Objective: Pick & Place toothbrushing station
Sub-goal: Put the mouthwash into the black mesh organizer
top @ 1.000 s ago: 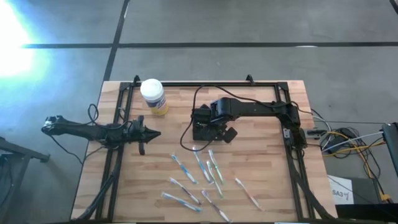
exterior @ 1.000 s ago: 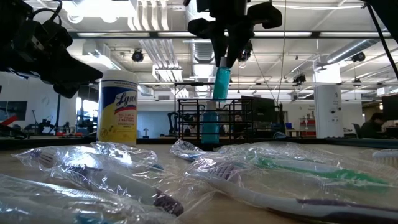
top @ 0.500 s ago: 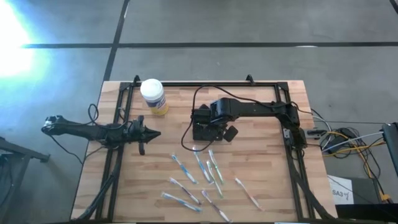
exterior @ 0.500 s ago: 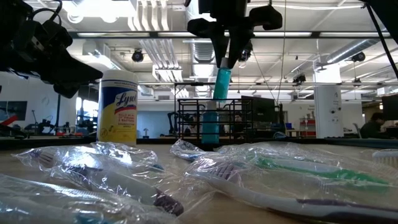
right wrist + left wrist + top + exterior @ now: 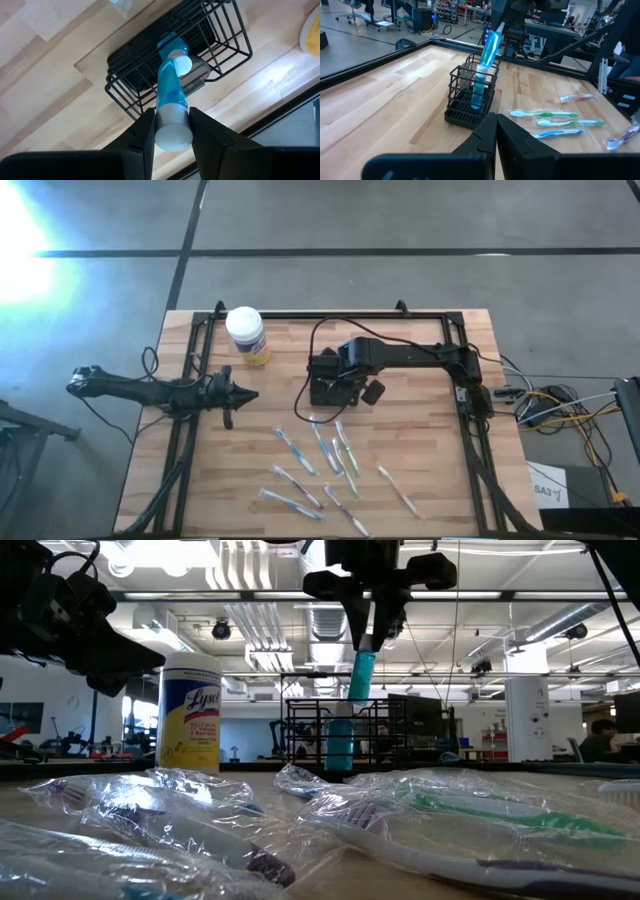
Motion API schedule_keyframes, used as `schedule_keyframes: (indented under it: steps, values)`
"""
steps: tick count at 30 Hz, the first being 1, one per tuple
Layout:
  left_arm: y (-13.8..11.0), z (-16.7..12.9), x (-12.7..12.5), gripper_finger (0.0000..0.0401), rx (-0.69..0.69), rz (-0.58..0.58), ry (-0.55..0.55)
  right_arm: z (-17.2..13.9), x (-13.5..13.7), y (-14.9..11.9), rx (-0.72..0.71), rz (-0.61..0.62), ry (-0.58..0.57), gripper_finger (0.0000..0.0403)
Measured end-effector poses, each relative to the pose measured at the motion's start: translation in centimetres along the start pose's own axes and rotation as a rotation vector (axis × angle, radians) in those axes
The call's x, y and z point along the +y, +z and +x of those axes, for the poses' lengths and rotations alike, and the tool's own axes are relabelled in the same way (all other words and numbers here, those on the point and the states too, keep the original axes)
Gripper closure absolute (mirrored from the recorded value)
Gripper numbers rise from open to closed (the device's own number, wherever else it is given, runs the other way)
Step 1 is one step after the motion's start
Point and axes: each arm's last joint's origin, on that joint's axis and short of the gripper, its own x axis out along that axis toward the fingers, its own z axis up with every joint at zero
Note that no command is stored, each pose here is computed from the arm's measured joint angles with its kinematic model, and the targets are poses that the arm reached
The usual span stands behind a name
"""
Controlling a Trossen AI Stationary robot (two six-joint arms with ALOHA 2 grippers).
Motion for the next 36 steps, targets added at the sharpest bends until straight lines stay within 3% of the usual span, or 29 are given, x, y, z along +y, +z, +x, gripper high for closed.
schedule_keyframes:
  steps: [16,36]
  values:
    - [0.0,0.0,0.0,0.0387,0.000,0.002,0.000,0.2,0.4,0.4,0.021,-0.028,0.001,0.0312]
    - [-0.3,0.2,0.0,0.0387,0.035,0.013,0.009,4.5,-0.6,1.8,0.064,-0.065,0.073,0.0312]
